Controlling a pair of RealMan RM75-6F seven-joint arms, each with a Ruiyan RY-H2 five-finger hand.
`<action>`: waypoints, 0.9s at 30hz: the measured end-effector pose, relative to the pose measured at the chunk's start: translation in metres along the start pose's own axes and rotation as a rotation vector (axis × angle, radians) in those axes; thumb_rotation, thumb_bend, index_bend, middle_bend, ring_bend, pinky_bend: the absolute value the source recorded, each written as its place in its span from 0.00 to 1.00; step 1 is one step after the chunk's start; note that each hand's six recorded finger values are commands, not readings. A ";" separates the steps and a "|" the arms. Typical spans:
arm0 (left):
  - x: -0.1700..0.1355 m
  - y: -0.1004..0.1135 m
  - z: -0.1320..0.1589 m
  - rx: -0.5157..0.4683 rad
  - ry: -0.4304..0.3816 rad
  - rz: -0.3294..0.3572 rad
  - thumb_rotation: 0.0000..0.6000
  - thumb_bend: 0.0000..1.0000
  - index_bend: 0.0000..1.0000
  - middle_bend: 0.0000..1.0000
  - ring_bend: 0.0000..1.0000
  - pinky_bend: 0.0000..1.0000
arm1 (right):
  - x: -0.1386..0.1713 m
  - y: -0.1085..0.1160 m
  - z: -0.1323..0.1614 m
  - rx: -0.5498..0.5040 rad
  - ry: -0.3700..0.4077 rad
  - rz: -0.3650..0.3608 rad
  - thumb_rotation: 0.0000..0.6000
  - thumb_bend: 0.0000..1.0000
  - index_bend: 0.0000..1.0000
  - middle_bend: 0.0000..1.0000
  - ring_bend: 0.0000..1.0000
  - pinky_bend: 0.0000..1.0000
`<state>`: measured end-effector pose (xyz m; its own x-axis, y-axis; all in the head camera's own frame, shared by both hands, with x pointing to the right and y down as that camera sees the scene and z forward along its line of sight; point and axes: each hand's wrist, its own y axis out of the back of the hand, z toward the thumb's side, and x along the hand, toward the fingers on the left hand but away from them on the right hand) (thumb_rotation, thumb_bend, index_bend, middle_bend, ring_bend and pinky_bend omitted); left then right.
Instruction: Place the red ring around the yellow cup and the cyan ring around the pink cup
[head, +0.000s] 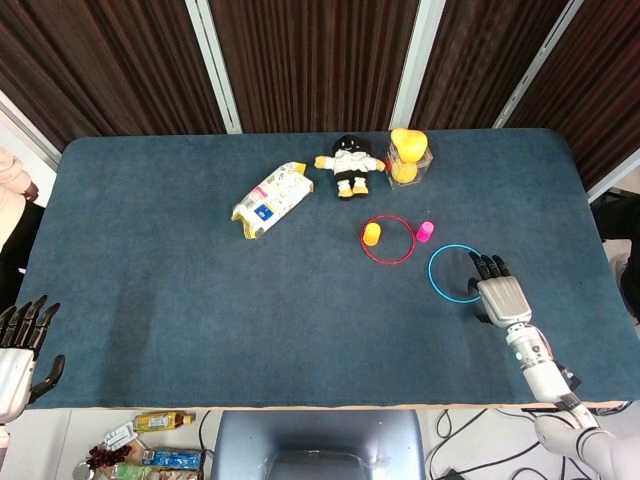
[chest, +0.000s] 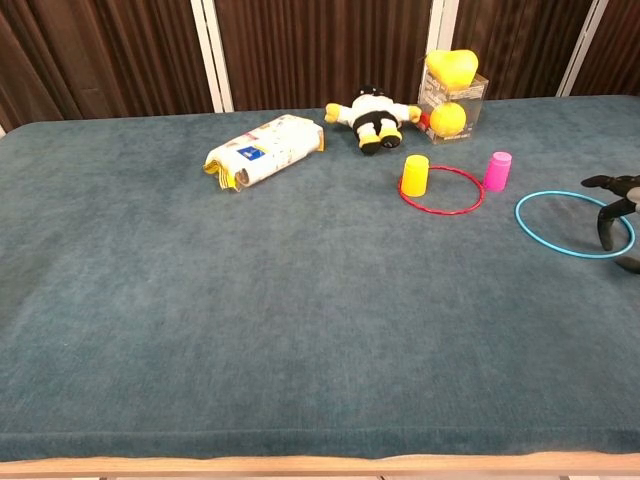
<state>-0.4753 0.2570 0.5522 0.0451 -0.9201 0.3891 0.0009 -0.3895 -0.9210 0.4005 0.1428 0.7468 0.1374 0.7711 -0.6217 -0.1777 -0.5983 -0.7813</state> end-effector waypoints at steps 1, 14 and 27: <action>0.000 0.000 0.000 0.000 0.001 0.000 1.00 0.42 0.00 0.00 0.00 0.07 | -0.001 0.000 0.001 0.001 0.002 0.001 1.00 0.46 0.63 0.00 0.00 0.00; 0.000 0.000 -0.001 0.001 0.002 -0.001 1.00 0.42 0.00 0.00 0.00 0.07 | -0.001 -0.002 0.004 -0.001 0.013 -0.005 1.00 0.47 0.66 0.00 0.00 0.00; 0.000 0.001 0.000 0.001 0.001 0.000 1.00 0.42 0.00 0.00 0.00 0.07 | 0.000 -0.004 0.005 -0.014 0.012 -0.009 1.00 0.47 0.76 0.01 0.00 0.00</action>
<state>-0.4755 0.2566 0.5517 0.0443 -0.9201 0.3892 0.0018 -0.3896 -0.9210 0.3968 0.1462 0.7499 0.1505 0.7738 -0.6153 -0.1631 -0.5944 -0.7874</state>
